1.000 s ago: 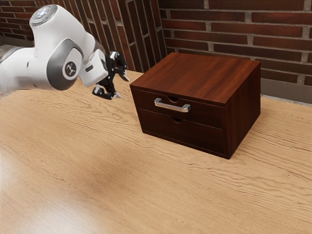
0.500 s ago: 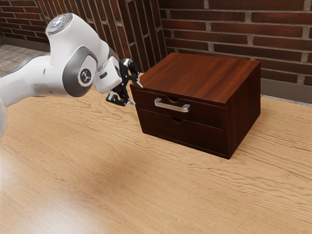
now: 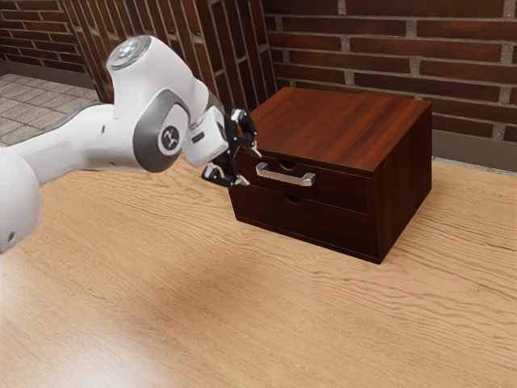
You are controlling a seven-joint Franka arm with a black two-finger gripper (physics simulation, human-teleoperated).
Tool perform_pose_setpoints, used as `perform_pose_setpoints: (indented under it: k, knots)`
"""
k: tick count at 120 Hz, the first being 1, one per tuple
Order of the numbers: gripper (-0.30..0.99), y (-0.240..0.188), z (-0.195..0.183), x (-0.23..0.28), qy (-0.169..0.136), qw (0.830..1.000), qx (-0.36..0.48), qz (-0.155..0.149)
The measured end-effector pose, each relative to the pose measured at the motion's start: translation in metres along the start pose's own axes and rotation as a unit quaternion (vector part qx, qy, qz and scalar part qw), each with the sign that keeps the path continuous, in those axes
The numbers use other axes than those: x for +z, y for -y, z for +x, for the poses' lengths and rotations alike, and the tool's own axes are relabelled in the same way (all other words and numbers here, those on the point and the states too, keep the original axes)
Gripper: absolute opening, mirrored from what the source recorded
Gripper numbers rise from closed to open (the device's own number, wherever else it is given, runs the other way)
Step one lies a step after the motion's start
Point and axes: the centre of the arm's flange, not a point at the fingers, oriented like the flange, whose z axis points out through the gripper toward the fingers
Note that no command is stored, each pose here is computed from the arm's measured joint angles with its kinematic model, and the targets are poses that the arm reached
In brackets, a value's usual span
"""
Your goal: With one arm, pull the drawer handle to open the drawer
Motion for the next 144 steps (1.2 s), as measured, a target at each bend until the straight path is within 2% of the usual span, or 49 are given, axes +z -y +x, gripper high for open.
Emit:
perform_pose_setpoints:
  k: [22,55,85,117,144]
  knots:
    - [0.35,-0.003,0.000,0.016,0.002,1.000,-0.002,-0.010]
    - [0.35,-0.002,0.019,0.022,-0.009,1.000,0.010,-0.010]
    - [0.35,-0.004,0.014,0.031,-0.007,1.000,0.006,-0.011]
    - [0.35,-0.006,0.033,0.036,-0.018,1.000,0.018,-0.012]
    - [0.45,-0.018,0.032,0.046,-0.021,0.999,0.017,-0.023]
